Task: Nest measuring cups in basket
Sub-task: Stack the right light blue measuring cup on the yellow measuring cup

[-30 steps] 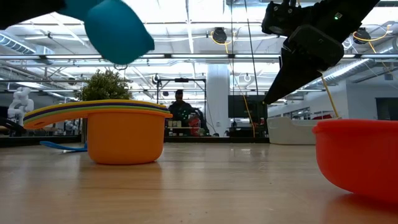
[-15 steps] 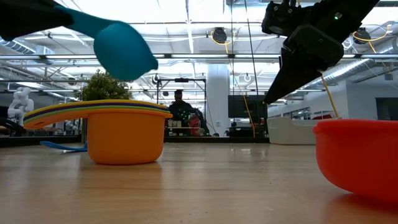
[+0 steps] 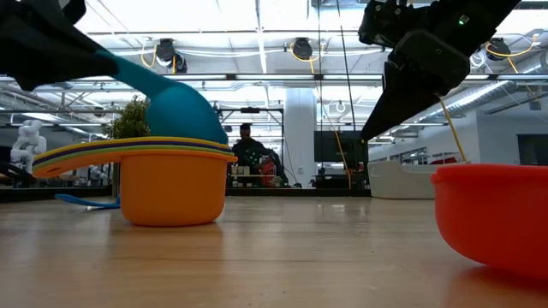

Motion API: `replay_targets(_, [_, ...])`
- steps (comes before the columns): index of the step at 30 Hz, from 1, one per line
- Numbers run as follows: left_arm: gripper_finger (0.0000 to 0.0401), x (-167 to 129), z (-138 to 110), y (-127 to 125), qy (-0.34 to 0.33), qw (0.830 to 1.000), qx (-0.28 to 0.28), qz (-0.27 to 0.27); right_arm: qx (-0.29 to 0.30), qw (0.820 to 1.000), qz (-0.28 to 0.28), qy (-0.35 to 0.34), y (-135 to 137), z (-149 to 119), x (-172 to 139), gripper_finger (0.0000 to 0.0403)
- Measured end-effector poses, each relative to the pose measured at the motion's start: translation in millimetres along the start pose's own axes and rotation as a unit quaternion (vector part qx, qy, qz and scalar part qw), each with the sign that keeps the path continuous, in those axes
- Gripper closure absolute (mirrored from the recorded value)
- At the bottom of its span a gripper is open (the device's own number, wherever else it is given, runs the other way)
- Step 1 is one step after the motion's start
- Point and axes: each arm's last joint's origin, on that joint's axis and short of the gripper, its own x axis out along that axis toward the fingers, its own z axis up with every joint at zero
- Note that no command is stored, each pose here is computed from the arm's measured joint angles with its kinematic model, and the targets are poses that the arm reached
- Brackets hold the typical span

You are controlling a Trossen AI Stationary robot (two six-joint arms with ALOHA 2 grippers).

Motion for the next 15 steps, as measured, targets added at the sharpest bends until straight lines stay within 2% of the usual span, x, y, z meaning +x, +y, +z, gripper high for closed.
replay_targets(3, [0.0376,1.7,-1.0,-1.9,0.004,1.000,0.004,-0.002,0.000,1.000,0.000,0.000,0.0,-0.1,0.0,0.0190])
replay_targets(10, [0.0375,2.4,-0.2,-0.6,0.000,1.000,-0.025,0.000,-0.001,1.000,-0.001,0.001,-0.1,-0.1,0.0,0.0190])
replay_targets(13, [0.0373,1.1,0.9,-1.4,-0.007,0.996,-0.091,-0.005,-0.001,1.000,-0.001,0.001,-0.1,-0.1,0.0,0.0190])
replay_targets(15, [0.0365,0.8,1.5,-1.2,-0.009,0.994,-0.112,-0.005,-0.002,1.000,-0.001,0.001,-0.1,-0.1,0.0,0.0190])
